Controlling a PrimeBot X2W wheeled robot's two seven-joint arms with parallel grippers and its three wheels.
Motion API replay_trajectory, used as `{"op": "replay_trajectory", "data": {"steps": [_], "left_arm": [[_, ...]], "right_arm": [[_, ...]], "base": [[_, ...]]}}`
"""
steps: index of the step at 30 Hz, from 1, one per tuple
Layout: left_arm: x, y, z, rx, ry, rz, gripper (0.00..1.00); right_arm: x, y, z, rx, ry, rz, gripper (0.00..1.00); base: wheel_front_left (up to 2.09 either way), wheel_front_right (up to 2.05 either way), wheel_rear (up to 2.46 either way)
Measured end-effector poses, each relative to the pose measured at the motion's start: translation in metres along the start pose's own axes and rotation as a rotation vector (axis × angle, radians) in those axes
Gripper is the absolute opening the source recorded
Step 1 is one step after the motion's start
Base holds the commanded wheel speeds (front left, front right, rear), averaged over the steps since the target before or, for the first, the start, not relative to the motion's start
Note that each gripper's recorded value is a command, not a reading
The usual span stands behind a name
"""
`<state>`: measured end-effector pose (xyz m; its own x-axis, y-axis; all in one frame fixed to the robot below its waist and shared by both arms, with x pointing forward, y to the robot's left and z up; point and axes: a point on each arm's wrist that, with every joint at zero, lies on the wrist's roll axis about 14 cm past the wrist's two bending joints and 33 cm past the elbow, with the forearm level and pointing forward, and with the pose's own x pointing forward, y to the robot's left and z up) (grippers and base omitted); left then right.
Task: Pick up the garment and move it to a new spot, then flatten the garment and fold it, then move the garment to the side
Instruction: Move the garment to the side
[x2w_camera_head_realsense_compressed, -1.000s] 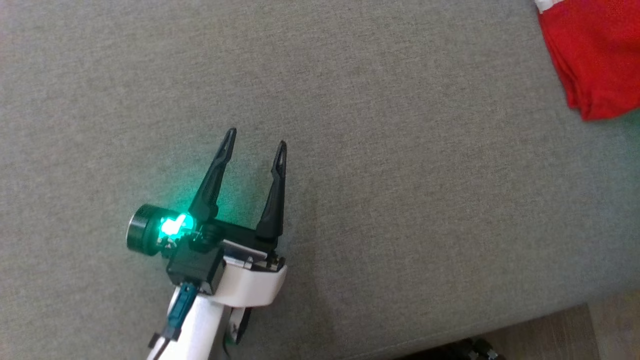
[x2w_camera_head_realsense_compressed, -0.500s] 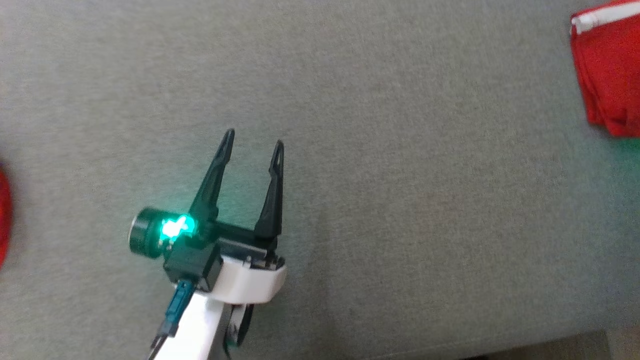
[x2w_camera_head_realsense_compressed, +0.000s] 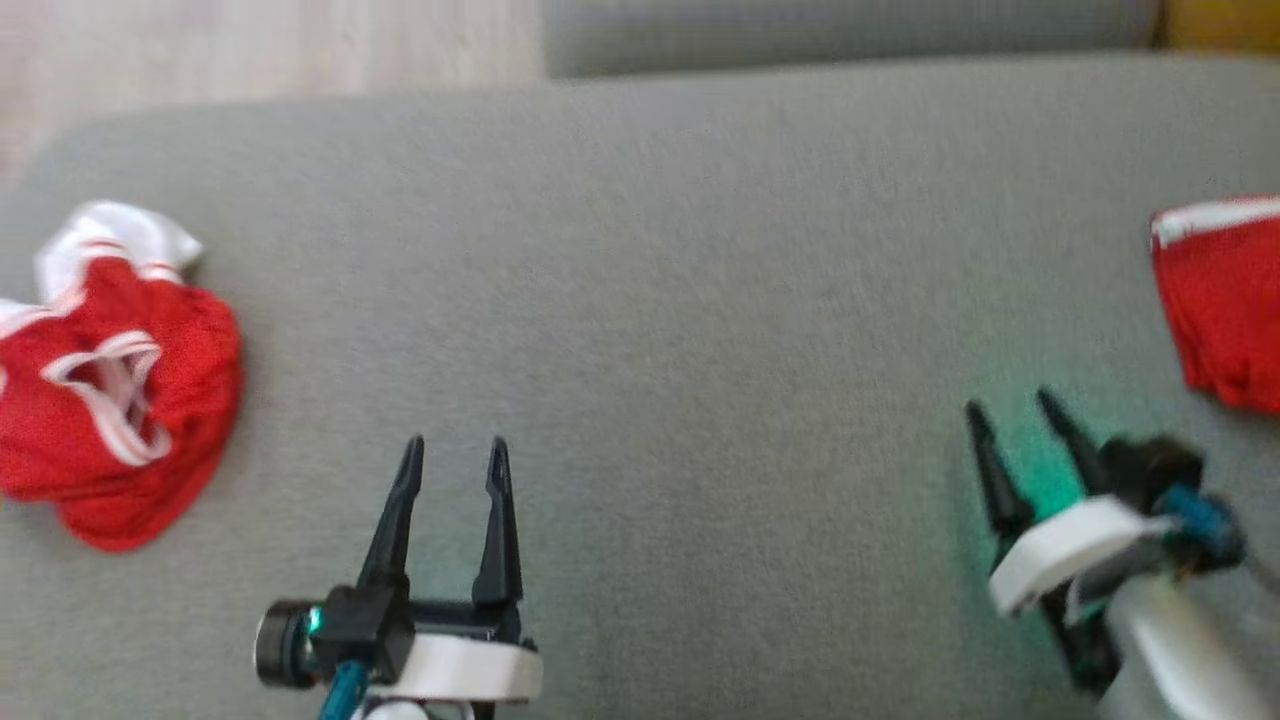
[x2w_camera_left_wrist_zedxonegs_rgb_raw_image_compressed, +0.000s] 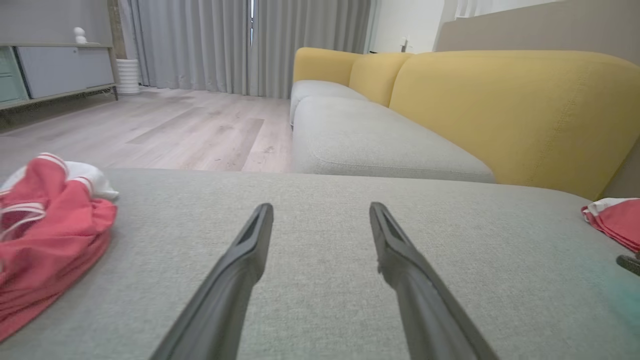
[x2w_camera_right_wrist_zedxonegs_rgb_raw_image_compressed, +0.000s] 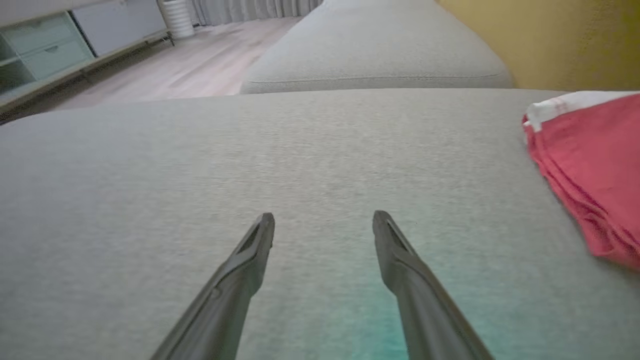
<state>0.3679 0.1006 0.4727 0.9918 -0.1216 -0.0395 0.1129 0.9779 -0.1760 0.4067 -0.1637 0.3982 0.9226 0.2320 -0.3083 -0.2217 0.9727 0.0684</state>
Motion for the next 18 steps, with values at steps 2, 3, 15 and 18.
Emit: {"op": "replay_trajectory", "data": {"steps": [2, 3, 15, 18], "left_arm": [[-0.012, 0.005, 0.008, 0.004, -0.023, 0.021, 1.0], [-0.017, 0.007, 0.012, 0.008, -0.037, 0.031, 1.0], [-0.061, 0.025, 0.052, 0.052, -0.182, 0.103, 1.0], [-0.067, 0.026, 0.045, 0.054, -0.161, 0.096, 1.0]], "right_arm": [[-0.008, 0.019, 0.004, 0.006, -0.035, 0.03, 1.0], [-0.011, 0.026, 0.009, 0.014, -0.059, 0.038, 1.0], [-0.073, 0.05, 0.072, 0.018, -0.348, 0.013, 1.0], [-0.083, 0.053, 0.054, 0.041, -0.31, 0.003, 1.0]], "base": [[0.0, 0.0, 0.0], [0.0, 0.0, 0.0], [0.0, 0.0, 0.0], [0.0, 0.0, 0.0]]}}
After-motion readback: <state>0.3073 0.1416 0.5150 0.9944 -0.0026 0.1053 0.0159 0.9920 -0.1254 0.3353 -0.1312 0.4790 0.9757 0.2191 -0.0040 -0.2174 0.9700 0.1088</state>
